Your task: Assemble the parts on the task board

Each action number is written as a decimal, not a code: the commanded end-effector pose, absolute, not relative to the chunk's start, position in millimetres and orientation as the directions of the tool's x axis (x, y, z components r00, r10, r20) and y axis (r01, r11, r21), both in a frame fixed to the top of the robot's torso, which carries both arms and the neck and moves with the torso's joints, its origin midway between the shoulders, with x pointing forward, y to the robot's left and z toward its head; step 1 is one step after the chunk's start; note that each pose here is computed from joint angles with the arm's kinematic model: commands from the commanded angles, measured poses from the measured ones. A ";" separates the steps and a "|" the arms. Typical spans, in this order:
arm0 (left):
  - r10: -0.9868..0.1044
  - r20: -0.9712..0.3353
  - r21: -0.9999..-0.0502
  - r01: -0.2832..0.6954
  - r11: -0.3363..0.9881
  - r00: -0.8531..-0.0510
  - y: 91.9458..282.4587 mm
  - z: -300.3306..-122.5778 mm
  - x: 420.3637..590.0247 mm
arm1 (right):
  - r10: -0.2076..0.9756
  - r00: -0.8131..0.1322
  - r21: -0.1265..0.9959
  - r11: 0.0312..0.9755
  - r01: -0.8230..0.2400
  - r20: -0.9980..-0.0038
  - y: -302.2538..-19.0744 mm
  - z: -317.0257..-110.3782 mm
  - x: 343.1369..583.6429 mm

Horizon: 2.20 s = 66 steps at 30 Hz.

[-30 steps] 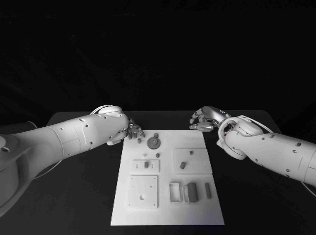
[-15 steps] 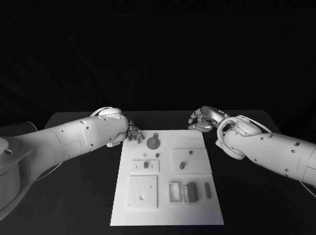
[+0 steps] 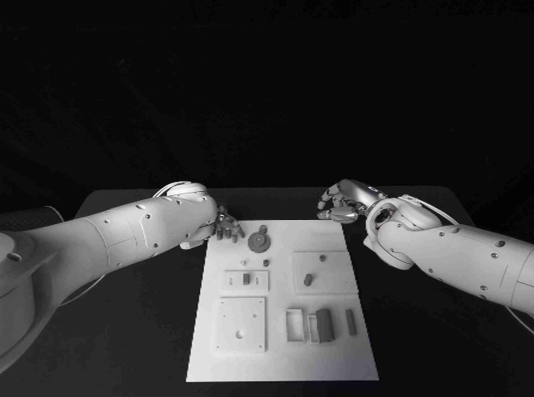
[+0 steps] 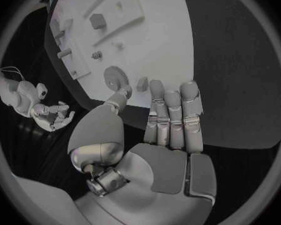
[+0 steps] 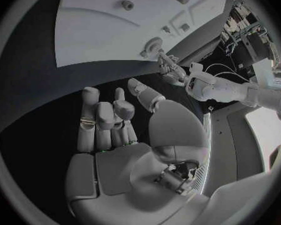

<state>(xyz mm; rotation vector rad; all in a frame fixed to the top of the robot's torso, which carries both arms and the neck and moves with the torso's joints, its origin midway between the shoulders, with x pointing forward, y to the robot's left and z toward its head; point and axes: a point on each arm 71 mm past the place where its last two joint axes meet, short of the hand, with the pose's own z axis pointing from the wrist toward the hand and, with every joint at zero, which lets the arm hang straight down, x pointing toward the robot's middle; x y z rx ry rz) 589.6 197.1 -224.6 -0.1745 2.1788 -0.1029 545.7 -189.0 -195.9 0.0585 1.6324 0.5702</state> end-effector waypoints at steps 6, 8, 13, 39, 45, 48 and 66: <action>-0.154 -0.800 -0.139 -0.071 0.988 -0.580 194.6 -225.5 588.8 | 0.356 -0.165 0.391 0.873 -0.292 -0.920 -187.8 -196.5 545.6; -0.155 -0.800 -0.140 -0.071 0.988 -0.580 194.7 -225.8 588.7 | 0.356 -0.166 0.391 0.873 -0.293 -0.920 -187.4 -196.4 545.5; -0.155 -0.798 -0.141 -0.070 0.988 -0.582 194.5 -226.1 588.5 | 0.356 -0.166 0.391 0.872 -0.293 -0.920 -187.3 -196.4 545.5; -0.182 -0.776 -0.170 -0.078 0.982 -0.604 193.9 -227.9 588.2 | 0.356 -0.166 0.391 0.872 -0.294 -0.920 -186.4 -196.5 545.7; -0.187 -0.771 -0.177 -0.078 0.981 -0.608 193.1 -228.1 587.9 | 0.356 -0.166 0.391 0.872 -0.295 -0.919 -186.0 -196.5 545.7; -0.192 -0.768 -0.181 -0.080 0.980 -0.611 193.4 -228.3 587.7 | 0.356 -0.166 0.391 0.872 -0.295 -0.919 -185.9 -196.5 545.7; -0.204 -0.777 -0.193 -0.083 0.978 -0.595 195.7 -227.2 587.8 | 0.356 -0.164 0.391 0.873 -0.293 -0.920 -187.0 -196.6 546.0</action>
